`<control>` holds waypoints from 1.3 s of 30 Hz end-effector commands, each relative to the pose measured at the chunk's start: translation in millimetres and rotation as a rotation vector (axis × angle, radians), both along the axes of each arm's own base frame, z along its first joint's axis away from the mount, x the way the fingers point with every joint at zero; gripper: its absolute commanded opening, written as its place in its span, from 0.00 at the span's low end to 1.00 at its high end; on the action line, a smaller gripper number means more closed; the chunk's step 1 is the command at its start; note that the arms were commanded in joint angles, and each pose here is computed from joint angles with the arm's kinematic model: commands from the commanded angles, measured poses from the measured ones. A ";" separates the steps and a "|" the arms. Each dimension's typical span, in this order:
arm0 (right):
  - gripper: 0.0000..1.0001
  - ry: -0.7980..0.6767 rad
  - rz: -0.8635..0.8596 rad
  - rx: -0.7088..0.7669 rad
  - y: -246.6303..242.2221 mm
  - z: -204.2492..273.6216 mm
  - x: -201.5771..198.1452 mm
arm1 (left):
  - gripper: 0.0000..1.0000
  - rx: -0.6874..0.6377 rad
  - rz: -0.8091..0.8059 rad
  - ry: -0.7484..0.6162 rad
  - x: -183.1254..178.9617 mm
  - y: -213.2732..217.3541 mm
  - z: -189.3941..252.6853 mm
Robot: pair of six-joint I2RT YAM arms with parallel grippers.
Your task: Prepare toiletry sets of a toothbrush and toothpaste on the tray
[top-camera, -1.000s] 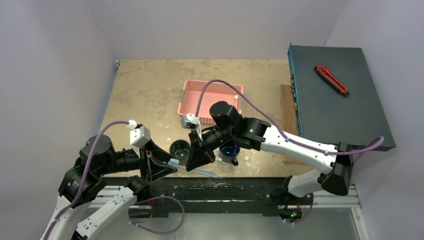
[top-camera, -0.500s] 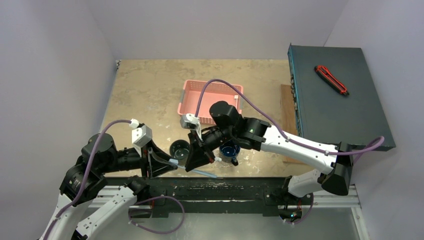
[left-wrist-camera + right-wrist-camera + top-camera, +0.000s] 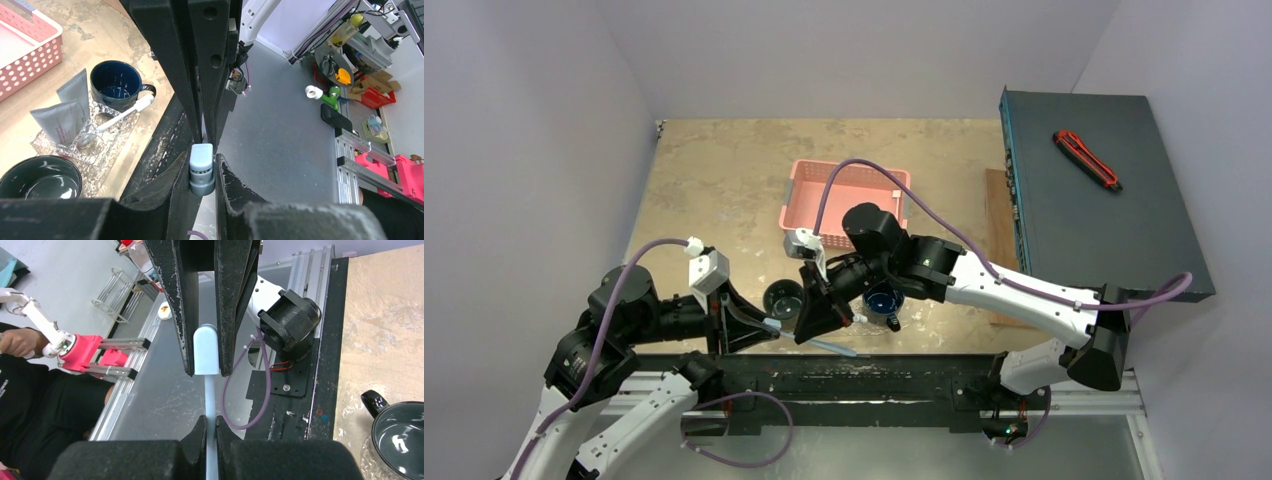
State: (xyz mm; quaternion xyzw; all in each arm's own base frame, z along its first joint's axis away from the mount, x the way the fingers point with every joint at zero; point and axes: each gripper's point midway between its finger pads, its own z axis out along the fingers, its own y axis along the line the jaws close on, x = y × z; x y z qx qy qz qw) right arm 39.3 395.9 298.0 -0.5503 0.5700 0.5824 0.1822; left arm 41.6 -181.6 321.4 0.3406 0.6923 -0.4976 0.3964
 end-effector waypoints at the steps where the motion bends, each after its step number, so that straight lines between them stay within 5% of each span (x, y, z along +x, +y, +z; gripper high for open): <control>1: 0.11 -0.060 -0.043 0.060 4.0 20.4 6.7 | 0.00 -0.028 -0.016 -0.036 0.1 -2.2 7.4; 6: 0.39 -0.103 -0.144 0.040 3.4 21.4 22.2 | 0.00 -0.005 0.048 -0.031 4.3 5.0 3.9; 14: 0.52 -0.179 -0.474 0.024 -8.6 33.3 69.1 | 0.00 0.033 0.116 0.010 4.0 15.4 -6.1; 25: 0.57 -0.202 -0.830 -0.034 -35.2 31.3 121.3 | 0.00 0.048 0.225 0.050 14.3 23.9 -7.8; 39: 0.57 -0.244 -1.021 -0.110 -50.4 11.5 155.9 | 0.00 0.125 0.368 0.110 43.1 25.9 -27.6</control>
